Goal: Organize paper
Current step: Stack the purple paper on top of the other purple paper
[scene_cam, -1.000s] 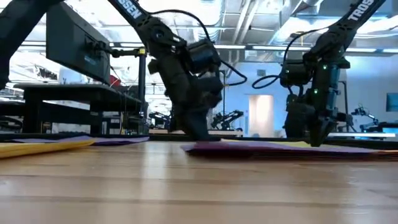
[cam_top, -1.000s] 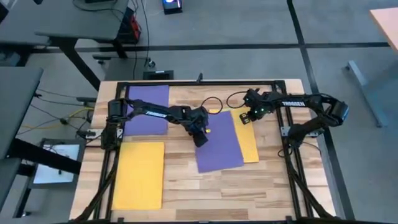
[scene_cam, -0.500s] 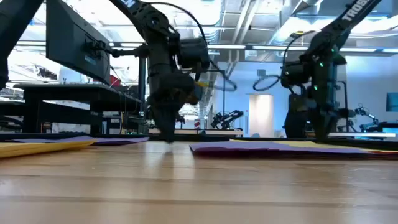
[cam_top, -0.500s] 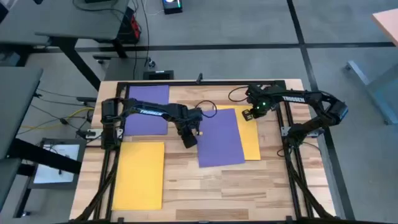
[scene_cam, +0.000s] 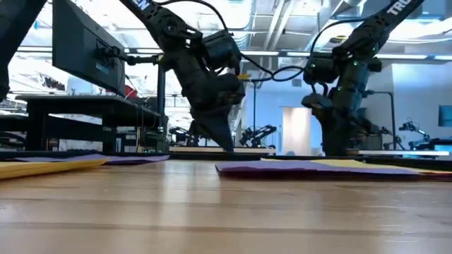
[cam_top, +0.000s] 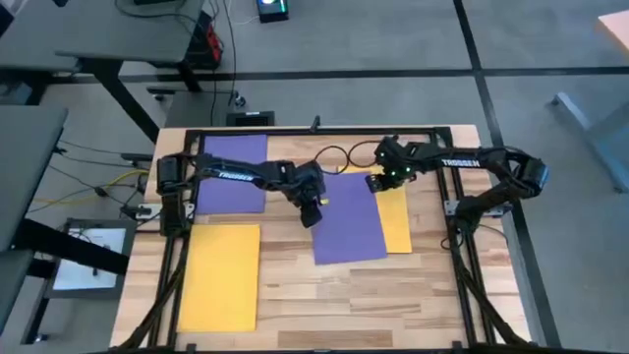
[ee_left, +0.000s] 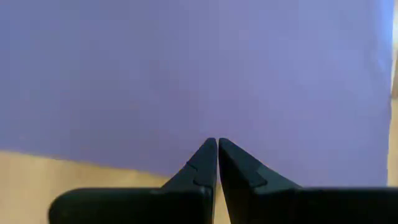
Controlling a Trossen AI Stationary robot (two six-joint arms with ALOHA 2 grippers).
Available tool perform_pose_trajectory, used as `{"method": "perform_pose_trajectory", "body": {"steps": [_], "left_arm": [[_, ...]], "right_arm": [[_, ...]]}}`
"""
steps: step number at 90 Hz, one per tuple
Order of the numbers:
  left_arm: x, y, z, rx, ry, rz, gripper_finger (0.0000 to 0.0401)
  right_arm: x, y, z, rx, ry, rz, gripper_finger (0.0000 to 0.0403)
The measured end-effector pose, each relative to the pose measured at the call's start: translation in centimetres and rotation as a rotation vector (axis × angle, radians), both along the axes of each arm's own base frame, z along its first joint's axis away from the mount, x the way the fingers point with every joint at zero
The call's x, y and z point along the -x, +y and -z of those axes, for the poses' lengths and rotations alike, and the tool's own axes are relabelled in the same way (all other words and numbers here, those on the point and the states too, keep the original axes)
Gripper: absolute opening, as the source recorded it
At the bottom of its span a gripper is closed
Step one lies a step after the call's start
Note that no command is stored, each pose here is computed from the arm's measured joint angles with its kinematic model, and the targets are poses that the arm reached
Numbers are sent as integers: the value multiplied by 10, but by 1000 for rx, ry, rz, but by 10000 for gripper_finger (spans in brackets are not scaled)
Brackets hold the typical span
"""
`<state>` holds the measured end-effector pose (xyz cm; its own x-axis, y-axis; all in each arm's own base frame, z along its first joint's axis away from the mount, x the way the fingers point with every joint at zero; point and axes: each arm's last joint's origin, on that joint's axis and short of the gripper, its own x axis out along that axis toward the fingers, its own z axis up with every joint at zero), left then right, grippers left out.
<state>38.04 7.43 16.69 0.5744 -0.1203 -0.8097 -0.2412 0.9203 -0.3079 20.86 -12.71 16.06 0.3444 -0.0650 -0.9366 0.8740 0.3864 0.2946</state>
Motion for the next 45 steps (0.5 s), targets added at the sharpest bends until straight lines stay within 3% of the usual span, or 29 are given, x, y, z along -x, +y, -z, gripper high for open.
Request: {"method": "perform_pose_trajectory", "body": {"steps": [17, 29, 37, 45], "left_arm": [[2, -6, 14, 4, -93, -21, 0], [6, -9, 25, 36, -142, -59, 0], [10, -10, 31, 58, -126, -89, 0], [16, -11, 38, 63, -87, -97, 0]], "right_arm": [[7, 3, 13, 16, 24, 14, 83], [14, 8, 23, 1, 48, 12, 46], [16, 12, 27, 7, 44, -2, 11], [16, 14, 29, 16, 47, -37, 7]]}}
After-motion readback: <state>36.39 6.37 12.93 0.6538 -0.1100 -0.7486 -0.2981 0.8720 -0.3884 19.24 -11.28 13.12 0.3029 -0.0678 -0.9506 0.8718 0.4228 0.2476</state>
